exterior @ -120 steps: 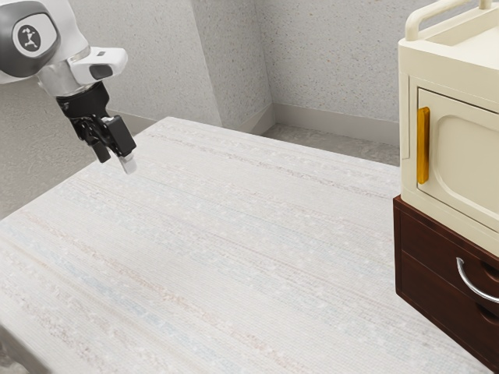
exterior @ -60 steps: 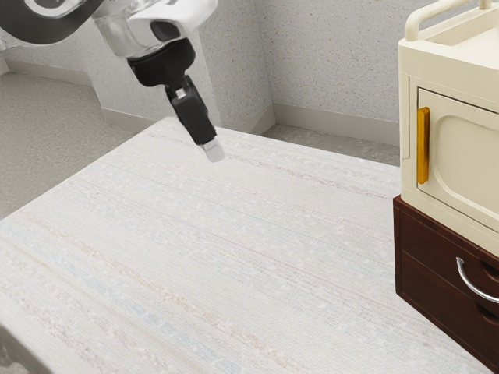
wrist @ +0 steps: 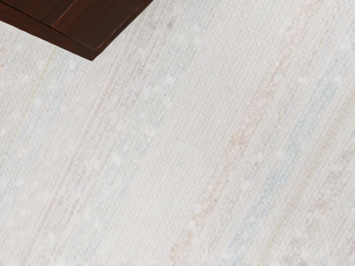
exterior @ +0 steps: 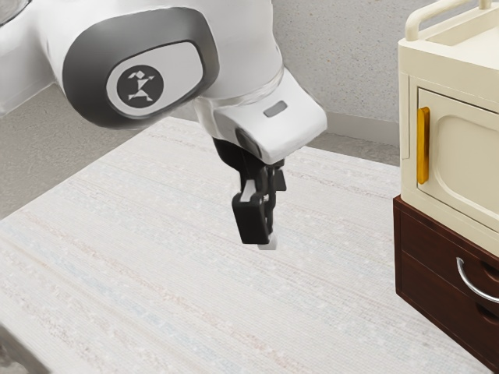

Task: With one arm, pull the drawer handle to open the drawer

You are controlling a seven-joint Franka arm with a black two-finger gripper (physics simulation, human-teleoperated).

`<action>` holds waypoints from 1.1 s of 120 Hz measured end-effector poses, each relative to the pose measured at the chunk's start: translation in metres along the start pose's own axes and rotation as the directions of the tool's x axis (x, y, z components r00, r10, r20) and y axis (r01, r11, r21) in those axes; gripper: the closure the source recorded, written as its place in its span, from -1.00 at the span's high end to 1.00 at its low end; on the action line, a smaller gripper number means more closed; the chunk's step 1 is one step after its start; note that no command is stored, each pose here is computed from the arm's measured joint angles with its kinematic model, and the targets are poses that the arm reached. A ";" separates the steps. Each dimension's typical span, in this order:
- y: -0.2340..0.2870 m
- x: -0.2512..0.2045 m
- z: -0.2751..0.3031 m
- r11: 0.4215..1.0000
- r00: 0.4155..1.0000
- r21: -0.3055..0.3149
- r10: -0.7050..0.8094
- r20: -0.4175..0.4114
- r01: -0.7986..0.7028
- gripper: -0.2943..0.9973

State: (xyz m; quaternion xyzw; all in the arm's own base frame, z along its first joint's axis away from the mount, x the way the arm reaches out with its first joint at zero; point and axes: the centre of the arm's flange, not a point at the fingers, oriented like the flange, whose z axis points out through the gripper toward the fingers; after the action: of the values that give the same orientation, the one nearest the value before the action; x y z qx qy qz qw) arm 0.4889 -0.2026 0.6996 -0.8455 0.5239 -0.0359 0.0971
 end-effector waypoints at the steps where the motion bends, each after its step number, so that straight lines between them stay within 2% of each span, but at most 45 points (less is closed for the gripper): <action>1: 0.000 0.000 0.002 1.000 1.000 0.006 0.004 0.006 -0.004 0.54; 9: 0.001 0.007 0.013 0.998 0.998 0.051 0.046 0.035 -0.048 0.54; 23: 0.016 0.026 0.014 0.987 0.992 0.102 0.117 0.040 -0.121 0.54; 70: 0.049 0.058 0.030 0.962 0.969 0.124 0.239 0.057 -0.244 0.54; 93: 0.098 0.095 0.012 0.915 0.931 0.171 0.361 0.049 -0.364 0.54; 112: 0.134 0.124 0.020 0.873 0.891 0.182 0.449 0.065 -0.453 0.54; 132: 0.164 0.150 0.025 0.828 0.853 0.215 0.521 0.045 -0.517 0.54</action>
State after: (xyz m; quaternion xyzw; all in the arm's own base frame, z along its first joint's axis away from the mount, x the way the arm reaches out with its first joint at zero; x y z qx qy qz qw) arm 0.4158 -0.4048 0.6362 -0.6552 0.7271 -0.0724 0.1915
